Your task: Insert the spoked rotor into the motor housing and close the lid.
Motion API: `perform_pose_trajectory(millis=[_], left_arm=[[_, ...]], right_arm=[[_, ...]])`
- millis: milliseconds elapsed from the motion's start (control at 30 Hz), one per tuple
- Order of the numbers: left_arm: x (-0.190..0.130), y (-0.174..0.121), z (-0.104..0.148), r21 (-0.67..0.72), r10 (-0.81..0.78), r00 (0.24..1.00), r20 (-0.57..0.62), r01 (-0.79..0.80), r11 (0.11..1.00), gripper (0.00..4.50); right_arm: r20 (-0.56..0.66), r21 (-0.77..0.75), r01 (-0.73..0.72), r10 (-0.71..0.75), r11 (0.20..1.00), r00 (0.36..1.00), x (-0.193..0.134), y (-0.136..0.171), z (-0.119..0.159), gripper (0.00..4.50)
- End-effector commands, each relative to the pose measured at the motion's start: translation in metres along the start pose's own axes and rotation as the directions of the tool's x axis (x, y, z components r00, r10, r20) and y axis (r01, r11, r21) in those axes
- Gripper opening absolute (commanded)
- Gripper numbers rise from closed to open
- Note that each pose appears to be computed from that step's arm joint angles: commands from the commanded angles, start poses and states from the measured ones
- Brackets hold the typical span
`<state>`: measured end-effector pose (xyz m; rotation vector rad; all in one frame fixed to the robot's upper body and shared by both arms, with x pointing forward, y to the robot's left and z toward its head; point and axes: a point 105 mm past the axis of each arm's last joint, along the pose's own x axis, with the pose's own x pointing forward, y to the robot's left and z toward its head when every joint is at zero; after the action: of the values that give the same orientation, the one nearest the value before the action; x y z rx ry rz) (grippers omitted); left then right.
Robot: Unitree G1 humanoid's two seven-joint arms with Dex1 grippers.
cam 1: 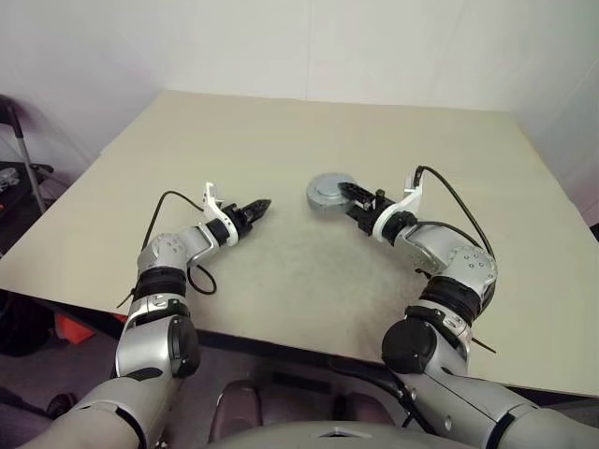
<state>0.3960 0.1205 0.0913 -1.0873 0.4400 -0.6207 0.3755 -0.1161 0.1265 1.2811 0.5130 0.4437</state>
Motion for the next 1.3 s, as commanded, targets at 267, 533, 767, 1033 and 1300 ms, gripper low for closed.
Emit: perform_pose_trajectory(millis=[267, 533, 767, 1033, 1300], left_arm=[[-0.008, -0.029, 0.004, -0.151, -0.165, 0.986, 0.007, 0.164, 0.975, 4.49], [0.002, -0.054, -0.003, -0.255, -0.304, 0.953, -0.001, 0.293, 0.921, 4.49], [0.019, -0.07, -0.018, -0.293, -0.359, 0.932, -0.048, 0.331, 0.897, 4.49], [0.023, -0.071, -0.021, -0.269, -0.349, 0.935, -0.06, 0.322, 0.908, 3.83], [0.023, -0.069, -0.019, -0.259, -0.34, 0.939, -0.049, 0.316, 0.912, 2.24]], right_arm=[[-0.133, -0.052, -0.161, 0.153, 0.986, 0.979, 0.015, 0.049, -0.02, 2.14], [-0.213, -0.084, -0.207, 0.186, 0.975, 0.959, 0.013, 0.058, -0.038, 2.14], [-0.234, -0.099, -0.198, 0.171, 0.975, 0.957, 0.013, 0.055, -0.045, 2.14], [-0.212, -0.109, -0.181, 0.155, 0.977, 0.965, 0.012, 0.053, -0.042, 2.14], [-0.201, -0.11, -0.17, 0.146, 0.979, 0.969, 0.013, 0.052, -0.039, 2.14]])
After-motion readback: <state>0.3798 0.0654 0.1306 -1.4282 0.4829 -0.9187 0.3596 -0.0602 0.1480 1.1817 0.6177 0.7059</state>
